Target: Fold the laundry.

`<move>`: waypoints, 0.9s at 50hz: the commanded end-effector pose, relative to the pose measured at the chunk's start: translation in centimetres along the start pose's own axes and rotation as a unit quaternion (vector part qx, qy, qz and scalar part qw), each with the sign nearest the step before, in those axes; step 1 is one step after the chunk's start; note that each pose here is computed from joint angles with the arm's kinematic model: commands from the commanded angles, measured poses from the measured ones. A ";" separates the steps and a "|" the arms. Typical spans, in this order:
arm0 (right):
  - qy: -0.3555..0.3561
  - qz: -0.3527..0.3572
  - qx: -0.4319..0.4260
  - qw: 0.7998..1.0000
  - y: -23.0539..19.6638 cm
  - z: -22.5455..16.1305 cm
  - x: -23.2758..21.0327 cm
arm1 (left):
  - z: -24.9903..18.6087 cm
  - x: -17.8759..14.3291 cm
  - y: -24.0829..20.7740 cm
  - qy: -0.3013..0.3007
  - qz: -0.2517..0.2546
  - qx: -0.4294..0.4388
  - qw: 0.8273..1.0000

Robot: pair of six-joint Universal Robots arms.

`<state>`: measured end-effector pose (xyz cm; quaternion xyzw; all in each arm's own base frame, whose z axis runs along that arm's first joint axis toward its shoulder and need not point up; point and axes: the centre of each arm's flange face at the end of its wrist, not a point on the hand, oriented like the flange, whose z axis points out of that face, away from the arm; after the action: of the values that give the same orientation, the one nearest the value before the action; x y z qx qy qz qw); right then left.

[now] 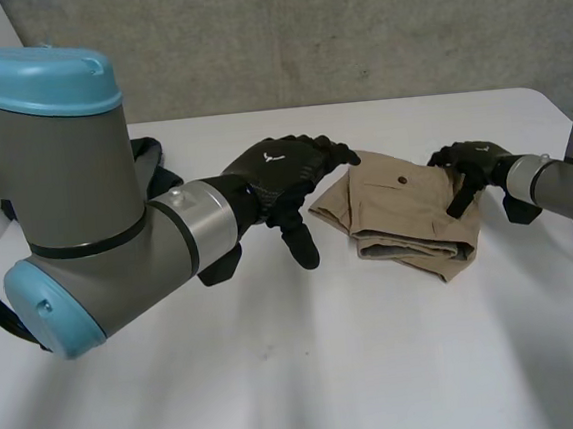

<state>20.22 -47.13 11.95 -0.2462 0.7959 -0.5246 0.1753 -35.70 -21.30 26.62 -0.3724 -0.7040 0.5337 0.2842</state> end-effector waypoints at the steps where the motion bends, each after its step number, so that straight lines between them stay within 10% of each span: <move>1: 0.014 -0.008 0.008 1.000 -0.2 0.1 0.8 | 0.1 -0.1 0.2 -0.001 0.000 -0.003 1.000; 33: 0.404 0.038 0.129 0.905 -0.7 -4.5 18.9 | 0.0 0.0 0.0 -0.001 0.002 -0.001 1.000; 45: 0.362 0.045 0.092 0.926 0.1 -4.2 17.7 | 0.2 0.0 0.1 -0.001 0.002 -0.001 1.000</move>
<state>2.46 -54.73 13.36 0.0342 0.7441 -0.6595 -0.1011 -35.82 -21.32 26.58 -0.3734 -0.7034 0.5349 0.2823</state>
